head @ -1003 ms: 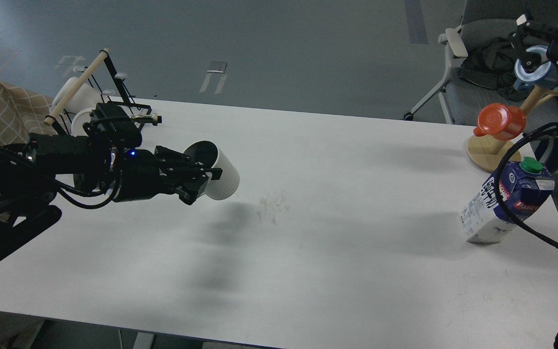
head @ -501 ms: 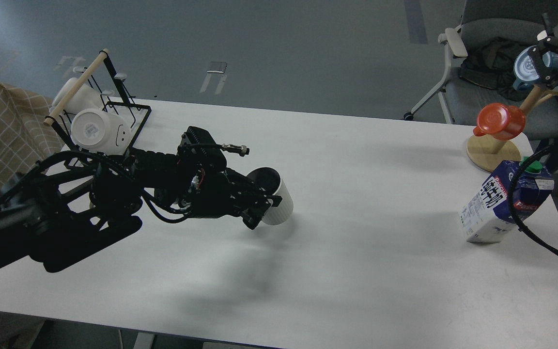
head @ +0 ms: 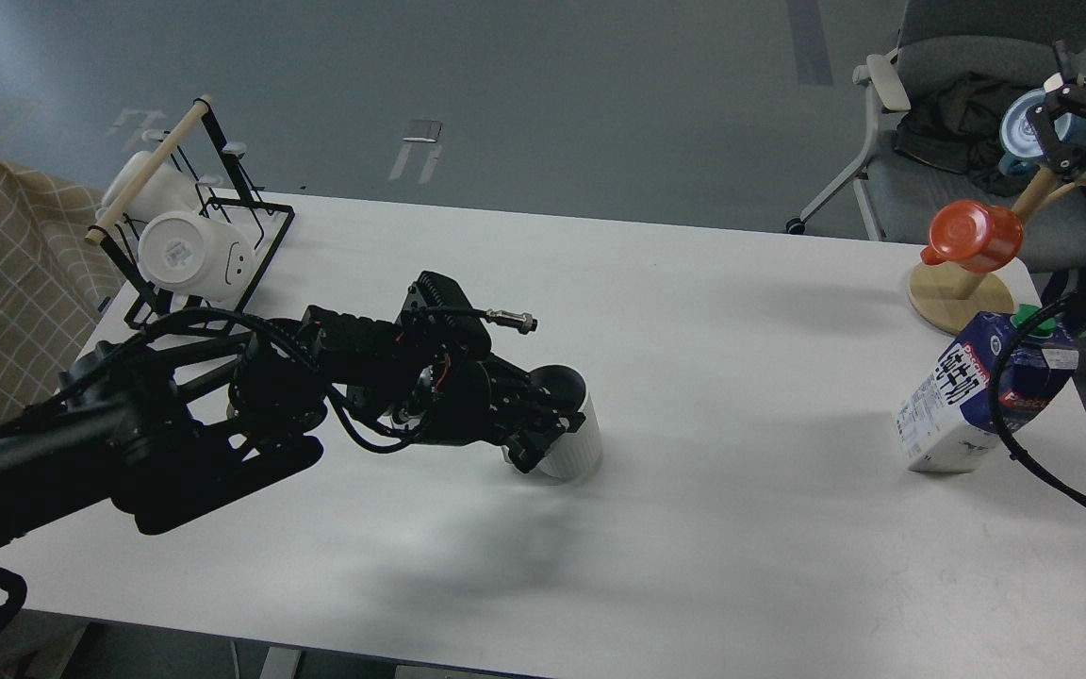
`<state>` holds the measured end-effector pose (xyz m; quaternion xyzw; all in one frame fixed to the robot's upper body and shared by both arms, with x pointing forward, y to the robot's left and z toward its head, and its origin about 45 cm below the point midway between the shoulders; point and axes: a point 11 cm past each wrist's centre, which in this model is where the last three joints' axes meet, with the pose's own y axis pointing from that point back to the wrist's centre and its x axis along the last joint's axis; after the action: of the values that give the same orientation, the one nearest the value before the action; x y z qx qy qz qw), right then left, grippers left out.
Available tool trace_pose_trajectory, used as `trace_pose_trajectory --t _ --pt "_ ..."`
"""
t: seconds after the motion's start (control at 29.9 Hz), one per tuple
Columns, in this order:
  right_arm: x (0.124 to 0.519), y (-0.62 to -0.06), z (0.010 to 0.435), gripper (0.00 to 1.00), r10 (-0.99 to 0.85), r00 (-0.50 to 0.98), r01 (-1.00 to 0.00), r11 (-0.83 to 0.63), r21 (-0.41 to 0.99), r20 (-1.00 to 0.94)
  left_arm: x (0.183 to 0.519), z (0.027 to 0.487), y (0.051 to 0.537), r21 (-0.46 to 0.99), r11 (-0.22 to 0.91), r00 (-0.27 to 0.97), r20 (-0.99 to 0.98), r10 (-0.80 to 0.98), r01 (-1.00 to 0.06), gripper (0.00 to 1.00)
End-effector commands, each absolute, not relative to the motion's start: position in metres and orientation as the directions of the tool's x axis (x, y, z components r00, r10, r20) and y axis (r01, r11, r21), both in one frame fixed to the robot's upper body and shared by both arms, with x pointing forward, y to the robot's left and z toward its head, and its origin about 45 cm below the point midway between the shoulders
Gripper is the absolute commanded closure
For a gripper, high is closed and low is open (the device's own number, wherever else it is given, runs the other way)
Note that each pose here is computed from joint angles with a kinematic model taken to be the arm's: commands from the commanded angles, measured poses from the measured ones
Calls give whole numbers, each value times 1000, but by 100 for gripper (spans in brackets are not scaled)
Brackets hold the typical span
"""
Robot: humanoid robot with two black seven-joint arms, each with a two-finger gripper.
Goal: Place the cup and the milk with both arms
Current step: 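Carry the white mug with the left gripper toward the table center, then release the mug and lift the left gripper back toward the rack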
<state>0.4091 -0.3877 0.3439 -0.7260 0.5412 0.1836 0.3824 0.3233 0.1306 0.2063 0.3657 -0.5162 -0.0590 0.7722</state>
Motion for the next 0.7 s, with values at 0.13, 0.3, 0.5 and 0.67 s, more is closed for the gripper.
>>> trace_pose_trajectory --t 0.13,0.3,0.5,0.67 --pt "398 -399 345 0 -599 370 -919 -126 -373 -710 326 231 127 568 776 501 773 -389 -274 7" --pt "365 -405 336 0 -543 434 -898 -199 -392 -719 349 289 131 393 859 572 806 -151 -327 3" --pt "308 -412 332 0 -543 470 -881 -244 -405 -696 380 366 160 56 901 665 695 274 -430 3" --pt "286 -425 301 0 -555 379 -925 -207 -319 -740 397 401 199 -201 836 740 393 546 -510 2"
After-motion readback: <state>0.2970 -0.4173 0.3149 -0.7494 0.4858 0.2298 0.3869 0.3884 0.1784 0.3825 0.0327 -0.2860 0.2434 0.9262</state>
